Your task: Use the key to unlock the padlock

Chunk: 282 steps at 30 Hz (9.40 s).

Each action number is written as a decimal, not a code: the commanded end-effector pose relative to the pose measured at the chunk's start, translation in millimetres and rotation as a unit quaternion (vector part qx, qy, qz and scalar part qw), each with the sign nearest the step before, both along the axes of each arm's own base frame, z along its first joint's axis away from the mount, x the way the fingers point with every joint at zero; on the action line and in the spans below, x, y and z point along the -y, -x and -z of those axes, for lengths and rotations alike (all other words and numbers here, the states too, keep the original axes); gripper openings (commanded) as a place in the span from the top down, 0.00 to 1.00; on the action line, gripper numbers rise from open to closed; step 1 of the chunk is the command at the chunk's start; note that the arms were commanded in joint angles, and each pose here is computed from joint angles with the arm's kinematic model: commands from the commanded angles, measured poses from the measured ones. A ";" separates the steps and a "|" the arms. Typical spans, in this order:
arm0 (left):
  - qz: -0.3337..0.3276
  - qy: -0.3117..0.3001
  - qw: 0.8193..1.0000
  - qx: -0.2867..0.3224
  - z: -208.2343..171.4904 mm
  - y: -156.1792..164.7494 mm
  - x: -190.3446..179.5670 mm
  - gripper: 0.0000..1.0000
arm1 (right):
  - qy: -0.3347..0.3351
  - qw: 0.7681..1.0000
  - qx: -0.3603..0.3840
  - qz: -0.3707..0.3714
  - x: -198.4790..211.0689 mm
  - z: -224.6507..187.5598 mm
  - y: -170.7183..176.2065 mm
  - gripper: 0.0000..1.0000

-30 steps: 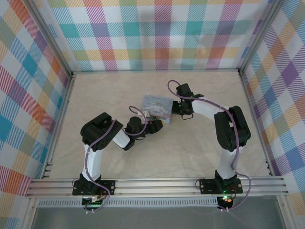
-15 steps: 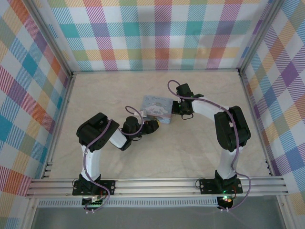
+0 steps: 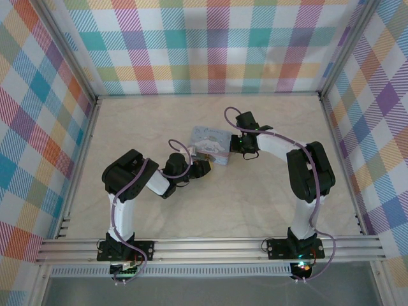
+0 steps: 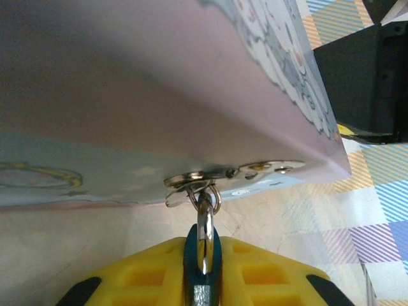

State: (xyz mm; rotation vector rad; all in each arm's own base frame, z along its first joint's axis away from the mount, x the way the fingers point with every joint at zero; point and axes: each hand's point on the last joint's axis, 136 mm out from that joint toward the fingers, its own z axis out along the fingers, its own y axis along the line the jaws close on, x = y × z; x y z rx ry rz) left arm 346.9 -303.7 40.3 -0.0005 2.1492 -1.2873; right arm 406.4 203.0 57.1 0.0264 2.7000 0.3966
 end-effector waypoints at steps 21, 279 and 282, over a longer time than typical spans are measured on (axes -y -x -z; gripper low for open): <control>-0.022 -0.062 0.992 -0.110 54.0 8.9 -30.2 0.77 | -0.004 1.000 0.013 -0.013 -5.3 -6.5 1.3 1.00; -0.075 0.140 0.964 -0.215 -90.1 -27.2 51.1 0.87 | -0.512 0.841 0.056 0.167 -35.2 -76.4 74.6 1.00; -0.076 0.141 0.964 -0.213 -91.6 -27.9 51.0 0.87 | -0.505 0.845 0.056 0.167 -33.7 -73.5 78.5 1.00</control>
